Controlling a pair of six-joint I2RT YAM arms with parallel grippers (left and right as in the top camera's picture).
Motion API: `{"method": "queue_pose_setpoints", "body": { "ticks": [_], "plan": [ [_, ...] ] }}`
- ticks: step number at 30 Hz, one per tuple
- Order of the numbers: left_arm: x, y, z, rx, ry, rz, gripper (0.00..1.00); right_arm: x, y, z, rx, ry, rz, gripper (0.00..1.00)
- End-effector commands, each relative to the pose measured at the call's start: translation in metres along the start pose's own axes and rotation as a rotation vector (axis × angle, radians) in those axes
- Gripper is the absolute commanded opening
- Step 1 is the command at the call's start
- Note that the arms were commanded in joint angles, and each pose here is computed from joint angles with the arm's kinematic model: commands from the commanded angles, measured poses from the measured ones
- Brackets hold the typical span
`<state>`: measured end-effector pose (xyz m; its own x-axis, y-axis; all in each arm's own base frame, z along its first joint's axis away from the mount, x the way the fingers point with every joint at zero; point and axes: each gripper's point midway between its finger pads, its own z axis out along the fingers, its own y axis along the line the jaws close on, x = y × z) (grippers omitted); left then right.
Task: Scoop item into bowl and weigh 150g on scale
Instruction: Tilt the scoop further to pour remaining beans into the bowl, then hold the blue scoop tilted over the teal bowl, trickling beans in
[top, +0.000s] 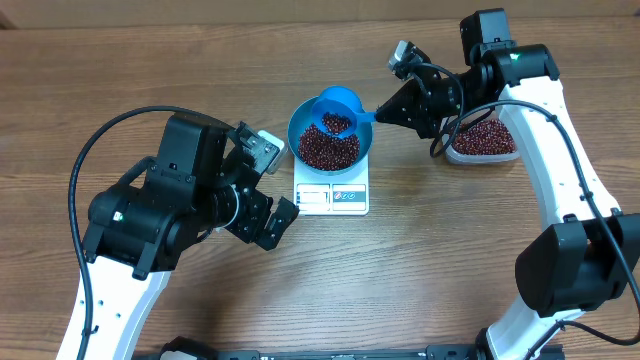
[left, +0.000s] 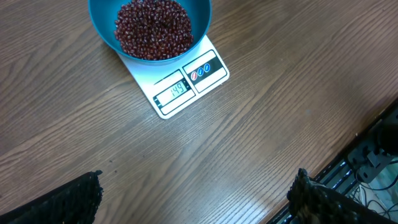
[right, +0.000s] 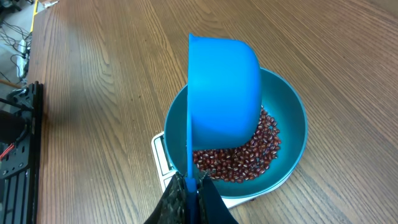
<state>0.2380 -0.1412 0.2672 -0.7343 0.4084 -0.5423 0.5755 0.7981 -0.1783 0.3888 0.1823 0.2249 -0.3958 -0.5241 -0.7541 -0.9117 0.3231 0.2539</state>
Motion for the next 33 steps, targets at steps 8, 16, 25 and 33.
{"method": "queue_pose_setpoints", "body": {
  "ticks": [8,16,25,33],
  "plan": [
    [-0.001,0.000,0.001,-0.003,0.004,0.027,1.00,-0.014,0.000,-0.007,0.019,-0.029,-0.079,0.04],
    [-0.001,0.000,0.001,-0.003,0.004,0.027,0.99,-0.015,-0.002,-0.008,0.028,-0.035,-0.108,0.04],
    [-0.001,0.000,0.001,-0.003,0.004,0.027,0.99,-0.010,-0.006,-0.008,0.049,-0.004,-0.118,0.04],
    [-0.001,0.000,0.001,-0.003,0.004,0.027,1.00,-0.010,-0.005,-0.008,0.046,-0.008,-0.086,0.04]
  ]
}}
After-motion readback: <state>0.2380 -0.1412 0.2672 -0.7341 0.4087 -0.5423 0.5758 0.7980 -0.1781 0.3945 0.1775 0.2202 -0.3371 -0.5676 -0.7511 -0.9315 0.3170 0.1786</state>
